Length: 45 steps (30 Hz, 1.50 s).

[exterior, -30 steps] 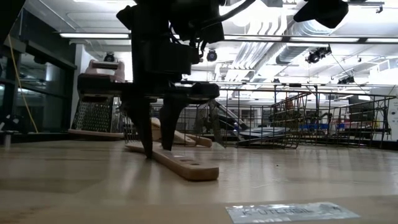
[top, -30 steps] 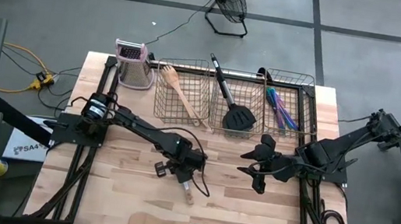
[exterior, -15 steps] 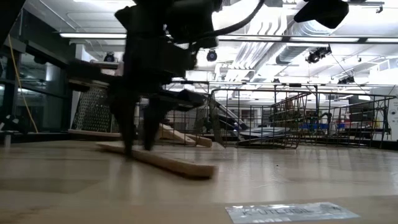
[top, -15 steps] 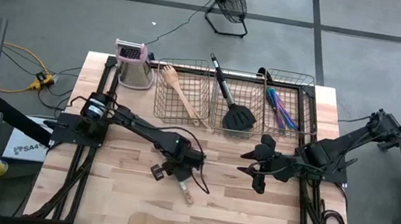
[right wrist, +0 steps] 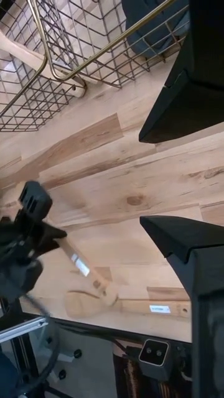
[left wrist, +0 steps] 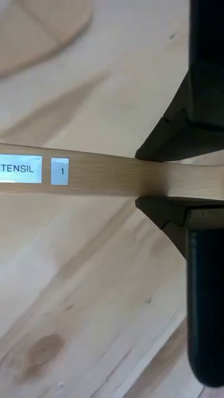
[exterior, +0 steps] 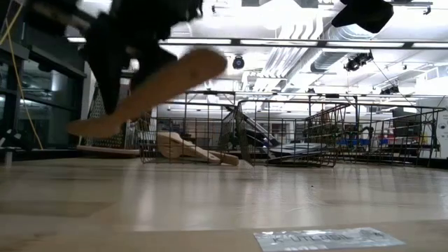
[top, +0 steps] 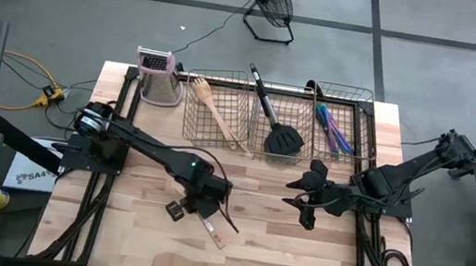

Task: Pick & Place Kitchen Items
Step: Put the wooden serving spoon into the left mesh basket

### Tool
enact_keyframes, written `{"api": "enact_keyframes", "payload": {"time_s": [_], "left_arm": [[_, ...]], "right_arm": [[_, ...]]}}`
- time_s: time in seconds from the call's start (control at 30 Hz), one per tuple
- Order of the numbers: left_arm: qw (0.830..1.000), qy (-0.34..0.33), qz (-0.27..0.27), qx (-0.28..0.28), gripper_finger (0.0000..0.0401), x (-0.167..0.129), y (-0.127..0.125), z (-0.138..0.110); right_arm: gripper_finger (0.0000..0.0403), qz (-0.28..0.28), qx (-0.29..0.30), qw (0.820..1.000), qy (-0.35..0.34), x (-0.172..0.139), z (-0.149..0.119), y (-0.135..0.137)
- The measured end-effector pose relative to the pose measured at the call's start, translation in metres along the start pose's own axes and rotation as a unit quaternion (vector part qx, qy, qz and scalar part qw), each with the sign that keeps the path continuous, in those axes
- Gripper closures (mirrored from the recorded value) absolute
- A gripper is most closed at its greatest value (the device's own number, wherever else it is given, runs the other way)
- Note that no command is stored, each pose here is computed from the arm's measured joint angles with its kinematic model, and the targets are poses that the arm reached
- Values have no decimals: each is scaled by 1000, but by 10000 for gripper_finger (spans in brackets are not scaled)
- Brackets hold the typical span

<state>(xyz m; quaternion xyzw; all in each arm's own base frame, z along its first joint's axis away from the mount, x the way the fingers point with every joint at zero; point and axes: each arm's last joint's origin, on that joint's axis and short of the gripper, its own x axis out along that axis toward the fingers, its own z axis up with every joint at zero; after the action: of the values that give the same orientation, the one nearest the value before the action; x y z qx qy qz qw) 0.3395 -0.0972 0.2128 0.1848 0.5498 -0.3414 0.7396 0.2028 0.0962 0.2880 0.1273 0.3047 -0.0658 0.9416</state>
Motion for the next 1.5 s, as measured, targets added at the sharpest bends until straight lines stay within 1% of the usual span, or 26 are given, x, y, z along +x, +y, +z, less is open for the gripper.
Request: {"api": "enact_keyframes", "payload": {"time_s": [0.1,0.3,0.4,0.47,0.6,0.8,0.93,1.07,1.17,1.27,1.5], "left_arm": [[1000,-11,20,-2,330,-10,-8,4],[994,-25,106,-10,330,-37,-22,8],[988,-47,147,-2,330,-52,-28,10],[983,-47,180,2,330,-61,-34,10],[963,-52,265,14,330,-78,-41,11],[922,-80,377,27,330,-99,-44,17],[900,-54,429,54,330,-104,-41,18],[872,6,483,84,330,-107,-38,15],[857,36,508,86,330,-109,-34,12],[845,64,526,74,330,-111,-26,7],[843,112,522,61,330,-116,-6,-9]], "right_arm": [[208,0,0,1000,0,0,0,0],[208,-1,0,1000,-1,0,0,0],[208,-1,1,1000,-1,0,0,0],[208,-1,1,1000,-2,0,0,0],[208,-1,1,1000,-3,0,0,0],[208,0,2,1000,-4,0,1,0],[208,0,2,1000,-4,0,1,0],[208,0,2,1000,-4,0,1,0],[208,0,2,1000,-4,0,1,0],[208,0,2,1000,-4,0,1,0],[208,-1,4,1000,-5,0,1,0]]}}
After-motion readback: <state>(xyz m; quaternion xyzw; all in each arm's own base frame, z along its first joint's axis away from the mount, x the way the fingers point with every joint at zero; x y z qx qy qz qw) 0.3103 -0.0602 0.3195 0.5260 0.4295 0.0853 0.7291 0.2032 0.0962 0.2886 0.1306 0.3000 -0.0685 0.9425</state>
